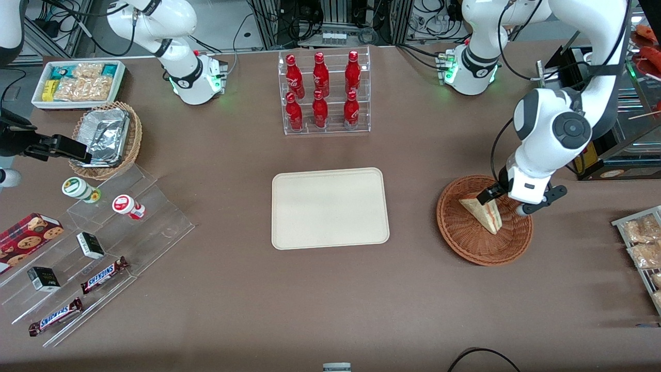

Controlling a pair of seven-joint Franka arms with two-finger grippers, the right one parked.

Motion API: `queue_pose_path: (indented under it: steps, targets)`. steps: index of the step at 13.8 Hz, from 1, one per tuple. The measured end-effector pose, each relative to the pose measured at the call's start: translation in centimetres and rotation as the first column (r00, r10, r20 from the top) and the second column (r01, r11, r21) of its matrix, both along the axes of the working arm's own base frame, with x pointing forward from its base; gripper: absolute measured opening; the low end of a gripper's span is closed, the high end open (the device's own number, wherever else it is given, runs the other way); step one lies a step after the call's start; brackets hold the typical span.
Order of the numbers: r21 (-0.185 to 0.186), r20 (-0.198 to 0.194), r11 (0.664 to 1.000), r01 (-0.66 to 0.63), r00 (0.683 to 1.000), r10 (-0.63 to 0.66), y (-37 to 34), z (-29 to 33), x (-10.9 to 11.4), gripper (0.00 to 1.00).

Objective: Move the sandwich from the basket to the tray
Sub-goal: 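Close the left gripper on the sandwich's upright edge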

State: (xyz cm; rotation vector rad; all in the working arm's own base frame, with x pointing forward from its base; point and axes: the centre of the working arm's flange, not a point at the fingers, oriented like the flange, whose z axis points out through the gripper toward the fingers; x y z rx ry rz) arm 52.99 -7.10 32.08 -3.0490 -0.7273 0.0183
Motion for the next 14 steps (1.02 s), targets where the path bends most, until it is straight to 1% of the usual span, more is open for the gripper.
queue_pose_path:
  steps: [4,7,11,14]
  targets:
    - [0.000,-0.033,1.000,-0.001,0.999,0.001,0.0,-2.7,0.0,1.00]
    - [0.000,-0.044,1.000,-0.002,0.999,0.002,0.0,-3.8,-0.3,1.00]
    - [-0.005,-0.026,1.000,-0.018,0.999,0.018,0.7,-5.8,-0.9,1.00]
    - [-0.010,-0.012,0.998,-0.056,0.998,0.056,1.4,-7.2,-0.7,0.99]
